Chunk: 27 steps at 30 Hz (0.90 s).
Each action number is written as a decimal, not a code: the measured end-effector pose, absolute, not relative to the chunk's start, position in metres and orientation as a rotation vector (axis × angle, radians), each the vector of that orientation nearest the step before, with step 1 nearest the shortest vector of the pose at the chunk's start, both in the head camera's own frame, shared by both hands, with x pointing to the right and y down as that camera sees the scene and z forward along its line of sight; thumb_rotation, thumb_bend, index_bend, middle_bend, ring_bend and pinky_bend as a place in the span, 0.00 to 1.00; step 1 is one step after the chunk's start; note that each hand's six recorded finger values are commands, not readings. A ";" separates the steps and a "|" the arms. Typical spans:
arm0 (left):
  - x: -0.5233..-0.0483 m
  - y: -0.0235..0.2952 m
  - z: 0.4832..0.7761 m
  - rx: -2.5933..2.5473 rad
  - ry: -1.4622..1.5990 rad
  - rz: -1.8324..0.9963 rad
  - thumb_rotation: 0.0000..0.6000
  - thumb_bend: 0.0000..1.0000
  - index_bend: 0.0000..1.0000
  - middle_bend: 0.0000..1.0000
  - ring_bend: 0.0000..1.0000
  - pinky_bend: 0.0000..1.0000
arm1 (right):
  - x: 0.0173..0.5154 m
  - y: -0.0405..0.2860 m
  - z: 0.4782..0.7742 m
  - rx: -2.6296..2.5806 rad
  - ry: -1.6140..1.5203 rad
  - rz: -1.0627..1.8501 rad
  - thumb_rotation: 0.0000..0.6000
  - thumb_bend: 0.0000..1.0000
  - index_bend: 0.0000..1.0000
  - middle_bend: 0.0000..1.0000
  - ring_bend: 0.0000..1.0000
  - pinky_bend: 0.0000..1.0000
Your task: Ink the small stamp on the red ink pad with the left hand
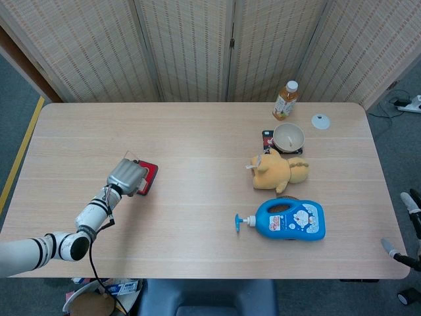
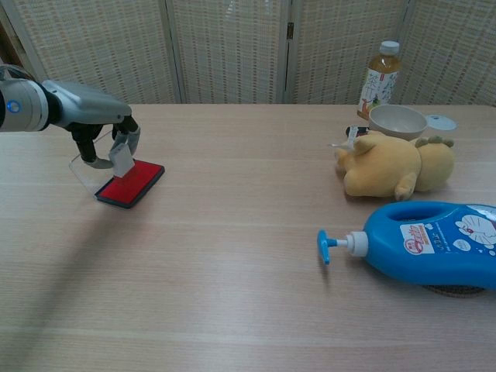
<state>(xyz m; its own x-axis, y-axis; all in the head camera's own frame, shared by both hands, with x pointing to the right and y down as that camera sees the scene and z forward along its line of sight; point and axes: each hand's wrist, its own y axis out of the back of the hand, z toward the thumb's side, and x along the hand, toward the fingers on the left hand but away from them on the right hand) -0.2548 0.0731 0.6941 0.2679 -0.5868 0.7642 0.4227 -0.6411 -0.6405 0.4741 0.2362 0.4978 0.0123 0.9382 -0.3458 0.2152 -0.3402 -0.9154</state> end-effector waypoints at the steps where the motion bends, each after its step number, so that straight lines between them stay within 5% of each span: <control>1: -0.255 0.075 0.690 -1.685 0.157 -1.516 1.00 0.34 0.58 0.47 0.30 0.42 | 0.473 0.236 0.498 -1.635 -1.194 1.374 1.00 0.20 0.00 0.00 0.00 0.00; 10: -0.262 0.101 0.671 -1.585 0.201 -1.581 1.00 0.34 0.58 0.47 0.30 0.42 | 0.467 0.242 0.497 -1.703 -1.148 1.338 1.00 0.20 0.00 0.00 0.00 0.00; 27: -0.296 0.148 0.705 -1.596 0.207 -1.681 1.00 0.34 0.58 0.47 0.29 0.42 | 0.459 0.246 0.500 -1.730 -1.107 1.323 1.00 0.20 0.00 0.00 0.00 0.00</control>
<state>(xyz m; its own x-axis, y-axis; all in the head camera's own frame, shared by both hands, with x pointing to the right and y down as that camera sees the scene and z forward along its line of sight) -0.2961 0.1482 0.7047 0.1066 -0.6285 0.7705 0.4224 -0.6729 -0.6073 0.4589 0.2465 0.4998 0.1195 0.9148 -0.3859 0.2187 -0.4034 -0.8885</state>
